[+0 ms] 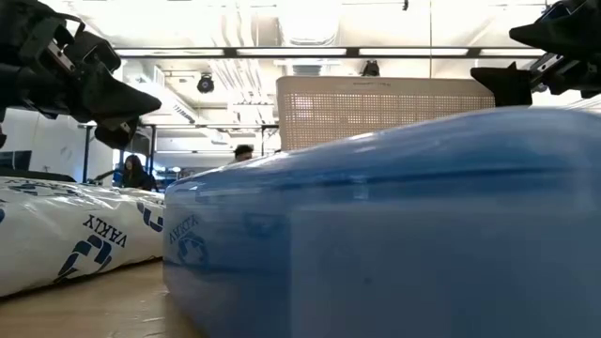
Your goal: Pick & place medical supplies in basket/bin
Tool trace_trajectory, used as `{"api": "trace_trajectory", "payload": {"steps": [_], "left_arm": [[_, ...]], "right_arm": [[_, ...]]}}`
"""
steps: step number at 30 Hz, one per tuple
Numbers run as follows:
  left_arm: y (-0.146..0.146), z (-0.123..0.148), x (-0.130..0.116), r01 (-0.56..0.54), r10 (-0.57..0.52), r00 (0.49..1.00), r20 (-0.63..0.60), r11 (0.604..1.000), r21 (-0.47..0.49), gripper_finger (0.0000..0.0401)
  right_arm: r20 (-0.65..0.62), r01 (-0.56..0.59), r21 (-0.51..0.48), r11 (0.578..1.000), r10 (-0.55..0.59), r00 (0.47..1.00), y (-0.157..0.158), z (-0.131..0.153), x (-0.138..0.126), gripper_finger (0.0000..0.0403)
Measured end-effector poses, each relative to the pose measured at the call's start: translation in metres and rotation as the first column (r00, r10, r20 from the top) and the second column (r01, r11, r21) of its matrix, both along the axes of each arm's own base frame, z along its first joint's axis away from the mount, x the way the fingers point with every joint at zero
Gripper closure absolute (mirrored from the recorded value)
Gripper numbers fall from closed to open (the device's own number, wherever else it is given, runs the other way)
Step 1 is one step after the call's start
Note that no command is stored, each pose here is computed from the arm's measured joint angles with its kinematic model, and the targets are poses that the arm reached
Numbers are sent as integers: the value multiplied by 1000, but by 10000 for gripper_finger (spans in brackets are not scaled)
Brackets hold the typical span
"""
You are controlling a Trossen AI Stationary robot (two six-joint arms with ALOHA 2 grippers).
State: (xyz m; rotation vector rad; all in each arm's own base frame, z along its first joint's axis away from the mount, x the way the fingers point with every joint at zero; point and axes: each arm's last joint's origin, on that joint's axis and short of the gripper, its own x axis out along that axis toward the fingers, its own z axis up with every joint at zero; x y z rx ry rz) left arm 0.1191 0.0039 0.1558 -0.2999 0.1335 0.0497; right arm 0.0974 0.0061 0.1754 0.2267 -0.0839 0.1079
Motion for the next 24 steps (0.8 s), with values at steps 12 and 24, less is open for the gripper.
{"api": "trace_trajectory", "payload": {"steps": [12,24], "left_arm": [[0,0,0,0,0,1000,-1,1000,0,401],[0,0,0,0,0,1000,0,1000,0,401]], "right_arm": [[0,0,0,1000,0,1000,0,0,0,85],[0,0,0,1000,0,1000,0,0,0,77]]}}
